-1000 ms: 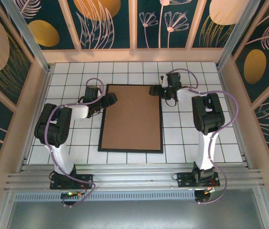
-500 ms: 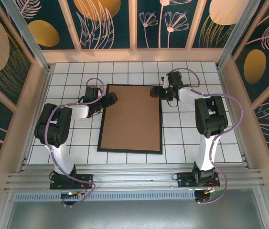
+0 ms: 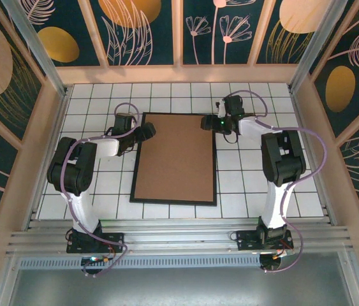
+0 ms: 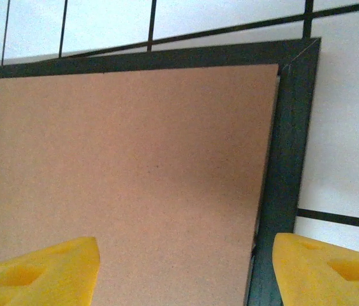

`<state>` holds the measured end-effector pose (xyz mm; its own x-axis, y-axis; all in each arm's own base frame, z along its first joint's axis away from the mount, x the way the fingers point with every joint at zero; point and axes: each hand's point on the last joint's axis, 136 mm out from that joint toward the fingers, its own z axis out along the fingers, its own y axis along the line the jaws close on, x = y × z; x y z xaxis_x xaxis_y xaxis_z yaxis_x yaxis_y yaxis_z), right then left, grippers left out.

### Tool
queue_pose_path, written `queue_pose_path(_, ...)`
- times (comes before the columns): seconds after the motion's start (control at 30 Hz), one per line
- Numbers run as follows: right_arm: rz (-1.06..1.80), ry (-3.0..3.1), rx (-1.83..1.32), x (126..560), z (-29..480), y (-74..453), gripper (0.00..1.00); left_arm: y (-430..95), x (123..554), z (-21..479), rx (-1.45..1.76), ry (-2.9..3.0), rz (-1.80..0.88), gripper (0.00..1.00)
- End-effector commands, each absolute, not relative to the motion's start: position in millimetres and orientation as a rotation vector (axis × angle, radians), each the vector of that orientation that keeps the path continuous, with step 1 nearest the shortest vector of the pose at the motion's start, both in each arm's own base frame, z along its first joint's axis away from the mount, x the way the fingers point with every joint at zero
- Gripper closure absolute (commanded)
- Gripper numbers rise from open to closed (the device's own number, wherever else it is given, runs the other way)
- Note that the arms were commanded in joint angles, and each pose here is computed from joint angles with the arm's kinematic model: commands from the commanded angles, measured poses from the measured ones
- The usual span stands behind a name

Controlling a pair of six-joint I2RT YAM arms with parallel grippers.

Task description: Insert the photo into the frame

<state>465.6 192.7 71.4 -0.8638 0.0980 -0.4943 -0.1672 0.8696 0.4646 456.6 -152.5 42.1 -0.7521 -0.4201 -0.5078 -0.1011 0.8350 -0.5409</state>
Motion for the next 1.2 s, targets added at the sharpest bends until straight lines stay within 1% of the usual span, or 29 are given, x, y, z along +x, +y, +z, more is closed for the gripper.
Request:
queue_pose_path(0.0,0.694,2.538,-0.051,464.8,58.8,196.3,0.29,-151.4,458.2,37.8,-0.367,2.386,-0.64,0.02)
queue_pose_path(0.23,0.716,2.567,-0.065,459.1,46.8,203.4,0.3,-152.9,458.2,39.7,-0.366,2.381,-0.654,0.02)
queue_pose_path(0.43,0.795,2.572,-0.081,452.2,45.3,215.6,0.32,-157.0,457.6,39.8,-0.362,2.383,-0.686,0.02)
queue_pose_path(0.67,0.976,2.506,-0.092,445.1,67.8,235.4,0.34,-167.1,456.9,40.6,-0.344,2.382,-0.767,0.03)
queue_pose_path(0.83,1.035,2.481,-0.112,438.0,80.5,248.6,0.34,-176.8,458.9,47.9,-0.31,2.363,-0.834,0.03)
queue_pose_path(0.97,1.025,2.493,-0.118,434.6,76.3,254.3,0.34,-183.8,465.7,52.2,-0.298,2.348,-0.88,0.03)
queue_pose_path(1.17,0.884,2.517,-0.042,440.4,73.1,228.0,0.33,-190.2,489.9,53.0,-0.279,2.347,-0.872,0.03)
